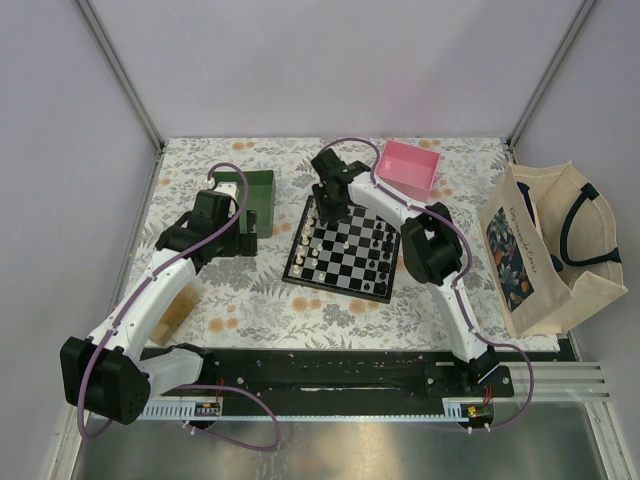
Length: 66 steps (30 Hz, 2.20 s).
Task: Set up the chess pieces on the board
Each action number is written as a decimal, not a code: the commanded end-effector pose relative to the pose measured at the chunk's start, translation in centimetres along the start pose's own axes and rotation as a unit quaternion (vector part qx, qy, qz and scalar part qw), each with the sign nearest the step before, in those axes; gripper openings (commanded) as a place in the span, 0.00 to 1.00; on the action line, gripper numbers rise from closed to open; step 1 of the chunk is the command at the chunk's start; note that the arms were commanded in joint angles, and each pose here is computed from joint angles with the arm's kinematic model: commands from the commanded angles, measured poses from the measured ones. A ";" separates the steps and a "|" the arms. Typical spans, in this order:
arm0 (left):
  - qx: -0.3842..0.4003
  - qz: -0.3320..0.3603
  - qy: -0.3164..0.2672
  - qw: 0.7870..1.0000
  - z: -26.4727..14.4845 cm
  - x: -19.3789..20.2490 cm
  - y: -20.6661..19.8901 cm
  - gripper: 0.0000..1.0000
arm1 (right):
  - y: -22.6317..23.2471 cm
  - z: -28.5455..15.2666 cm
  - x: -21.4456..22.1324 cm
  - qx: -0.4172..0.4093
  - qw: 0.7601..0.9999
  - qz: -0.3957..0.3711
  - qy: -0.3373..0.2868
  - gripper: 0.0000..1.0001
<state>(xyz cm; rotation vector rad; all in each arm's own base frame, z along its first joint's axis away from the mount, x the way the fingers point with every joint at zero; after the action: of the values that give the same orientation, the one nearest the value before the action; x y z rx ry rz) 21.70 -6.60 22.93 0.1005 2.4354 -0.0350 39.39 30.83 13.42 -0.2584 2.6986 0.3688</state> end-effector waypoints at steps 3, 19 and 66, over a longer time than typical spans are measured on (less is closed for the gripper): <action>0.007 -0.002 -0.019 1.000 -0.2 -0.9 0.0 0.99 | 0.2 -6.1 -0.2 -0.002 0.998 -0.018 -0.061 0.39; 0.012 -0.002 -0.017 1.000 -0.1 -0.8 -0.1 0.99 | -2.1 -5.1 5.5 0.006 1.000 0.000 -0.010 0.40; 0.012 -0.002 -0.017 1.000 -0.1 -0.9 -0.1 0.99 | -2.2 -5.4 4.8 0.023 1.000 -0.014 -0.002 0.17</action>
<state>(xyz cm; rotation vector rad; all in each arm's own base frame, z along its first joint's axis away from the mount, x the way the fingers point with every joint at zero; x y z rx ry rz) 21.74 -6.64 22.82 0.1037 2.4423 -0.0418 32.87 25.67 13.89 -0.2683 2.7543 0.2702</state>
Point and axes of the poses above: each gripper's point midway between its finger pads, its own z axis out along the fingers, its own y axis along the line the jaws close on, x = y × z, the point moved 10 cm from there along -z, back along the fingers, and after that the axes turned 4 degrees about z, right-handed, at the moved point
